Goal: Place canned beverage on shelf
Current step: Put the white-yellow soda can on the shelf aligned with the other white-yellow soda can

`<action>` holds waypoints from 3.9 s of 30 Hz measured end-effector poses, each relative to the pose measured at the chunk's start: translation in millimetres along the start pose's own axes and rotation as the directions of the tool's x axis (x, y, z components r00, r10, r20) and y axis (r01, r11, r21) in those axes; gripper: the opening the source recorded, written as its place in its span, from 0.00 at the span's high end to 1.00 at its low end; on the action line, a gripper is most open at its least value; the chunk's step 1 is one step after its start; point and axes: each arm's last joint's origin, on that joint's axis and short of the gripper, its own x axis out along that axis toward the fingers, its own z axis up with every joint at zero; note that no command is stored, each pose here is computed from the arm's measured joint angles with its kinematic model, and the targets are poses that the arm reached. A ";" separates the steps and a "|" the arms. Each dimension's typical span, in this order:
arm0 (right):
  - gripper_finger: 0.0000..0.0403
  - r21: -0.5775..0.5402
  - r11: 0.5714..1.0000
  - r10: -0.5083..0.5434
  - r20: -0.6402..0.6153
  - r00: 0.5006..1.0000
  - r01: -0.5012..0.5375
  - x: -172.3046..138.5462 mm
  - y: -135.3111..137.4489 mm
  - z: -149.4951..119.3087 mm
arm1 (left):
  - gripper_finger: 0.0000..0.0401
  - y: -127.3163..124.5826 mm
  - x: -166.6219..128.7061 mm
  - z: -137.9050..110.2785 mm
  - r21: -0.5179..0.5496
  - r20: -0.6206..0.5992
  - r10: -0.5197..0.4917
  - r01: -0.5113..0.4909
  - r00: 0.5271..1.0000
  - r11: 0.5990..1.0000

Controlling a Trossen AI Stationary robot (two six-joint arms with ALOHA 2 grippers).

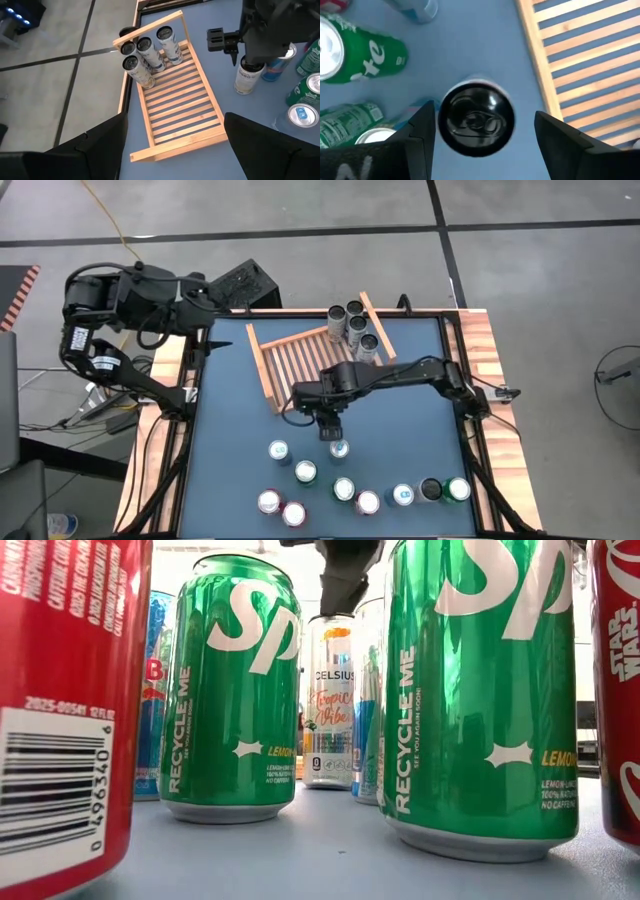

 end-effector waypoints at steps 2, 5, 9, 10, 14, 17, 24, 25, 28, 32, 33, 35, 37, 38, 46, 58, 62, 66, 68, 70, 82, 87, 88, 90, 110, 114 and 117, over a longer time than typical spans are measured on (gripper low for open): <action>0.37 0.000 1.000 -0.001 -0.013 1.000 0.001 5.1 -0.2 -0.9 | 0.21 0.0 -0.3 -0.1 0.000 0.001 0.000 0.000 1.000 1.000; 0.37 0.003 1.000 0.003 -0.022 1.000 -0.003 10.8 -1.6 -1.4 | 0.21 0.0 -0.1 -0.1 0.000 0.000 0.000 0.000 1.000 1.000; 0.37 -0.012 1.000 0.005 -0.002 1.000 -0.005 14.8 -1.0 0.6 | 0.21 0.1 -0.1 -0.1 0.003 0.000 0.001 -0.001 1.000 1.000; 0.37 -0.015 1.000 0.006 0.006 1.000 -0.006 15.0 -0.8 1.3 | 0.21 0.1 -0.1 -0.1 0.003 0.000 0.002 -0.002 1.000 1.000; 0.37 -0.014 1.000 0.007 0.005 1.000 -0.007 15.0 -1.2 1.3 | 0.21 0.1 -0.1 -0.1 0.004 0.000 0.003 -0.003 1.000 1.000; 0.41 -0.014 1.000 0.027 -0.005 1.000 -0.027 15.0 -0.9 0.5 | 0.21 0.1 -0.1 -0.1 0.007 0.000 0.003 -0.003 1.000 1.000; 0.53 -0.014 0.999 0.033 -0.002 0.999 -0.033 15.0 -0.4 0.8 | 0.21 0.1 0.0 0.0 0.007 -0.001 0.003 -0.003 1.000 1.000; 0.55 -0.015 0.999 0.033 -0.002 0.999 -0.033 15.0 -0.5 0.9 | 0.21 0.1 0.0 0.0 0.007 -0.001 0.003 -0.003 1.000 1.000; 0.64 -0.020 0.999 0.033 -0.001 0.999 -0.033 14.9 -0.4 0.9 | 0.21 0.1 0.0 0.0 0.007 -0.001 0.003 -0.003 1.000 1.000; 0.72 -0.024 0.999 0.032 -0.002 0.999 -0.032 14.6 0.0 0.7 | 0.21 0.1 0.0 0.0 0.006 -0.001 0.003 -0.003 1.000 1.000; 0.72 -0.024 0.999 0.032 -0.001 0.999 -0.032 14.6 0.2 0.7 | 0.21 0.1 0.0 0.0 0.006 -0.001 0.003 -0.003 1.000 1.000; 0.72 -0.024 0.999 0.031 -0.003 1.000 -0.031 14.6 0.2 0.6 | 0.21 0.1 0.0 0.0 0.006 -0.001 0.003 -0.003 1.000 1.000; 0.72 -0.026 0.999 0.030 -0.008 1.000 -0.030 14.5 0.1 0.1 | 0.21 0.1 0.0 0.0 0.005 -0.001 0.003 -0.003 1.000 1.000; 0.72 -0.030 0.999 0.029 -0.012 1.000 -0.030 14.2 0.0 -0.3 | 0.21 0.1 0.0 0.0 0.005 -0.001 0.003 -0.003 1.000 1.000; 0.72 -0.077 0.997 0.029 0.004 1.000 -0.029 -9.5 -5.2 -0.5 | 0.21 0.1 0.0 0.0 0.004 -0.001 0.003 -0.003 1.000 1.000; 0.72 -0.138 0.988 -0.060 0.042 0.997 0.065 -59.6 -74.3 -15.6 | 0.21 0.8 0.2 -0.1 0.004 -0.008 0.029 -0.029 1.000 1.000; 0.72 -0.167 0.976 -0.135 0.052 0.989 0.142 -65.0 -114.8 -20.1 | 0.21 1.5 0.2 -0.3 0.005 -0.013 0.051 -0.051 0.999 0.999; 0.72 -0.235 0.955 -0.178 0.025 0.984 0.179 -63.9 -153.3 -27.0 | 0.21 2.2 0.1 -0.4 0.005 -0.019 0.077 -0.077 0.997 0.997; 0.72 -0.255 0.950 -0.185 0.005 0.983 0.180 -59.2 -171.2 -29.6 | 0.21 2.8 0.1 -0.6 0.005 -0.023 0.096 -0.096 0.995 0.995; 0.72 -0.257 0.948 -0.196 0.001 0.981 0.189 -58.0 -187.8 -33.2 | 0.21 3.2 0.0 -0.7 0.005 -0.027 0.111 -0.111 0.993 0.994; 0.72 -0.319 0.938 -0.161 -0.055 0.985 0.135 -21.4 -214.3 -27.6 | 0.21 5.2 -0.3 -1.2 0.002 -0.044 0.180 -0.180 0.983 0.984; 0.72 -0.356 0.924 -0.163 -0.042 0.986 0.138 -17.0 -213.8 -23.8 | 0.21 5.3 -0.3 -1.2 -0.008 -0.044 0.182 -0.183 0.982 0.983; 0.72 -0.358 0.923 -0.166 -0.037 0.985 0.142 -17.8 -214.6 -23.9 | 0.21 5.3 -0.3 -1.2 -0.011 -0.044 0.182 -0.183 0.982 0.983; 0.72 -0.355 0.924 -0.168 -0.035 0.985 0.144 -18.0 -216.6 -24.5 | 0.21 5.2 -0.3 -1.2 -0.017 -0.044 0.182 -0.182 0.982 0.983; 0.72 -0.351 0.928 -0.159 -0.079 0.984 0.122 7.2 -224.6 -30.5 | 0.21 5.9 -0.4 -1.3 -0.059 -0.049 0.204 -0.207 0.978 0.977; 0.72 -0.347 0.930 -0.156 -0.082 0.984 0.119 6.9 -229.5 -32.9 | 0.21 6.0 -0.5 -1.3 -0.059 -0.049 0.206 -0.209 0.977 0.976; 0.72 -0.359 0.926 -0.157 -0.082 0.984 0.117 6.9 -230.2 -33.1 | 0.21 6.0 -0.5 -1.3 -0.060 -0.050 0.206 -0.209 0.977 0.976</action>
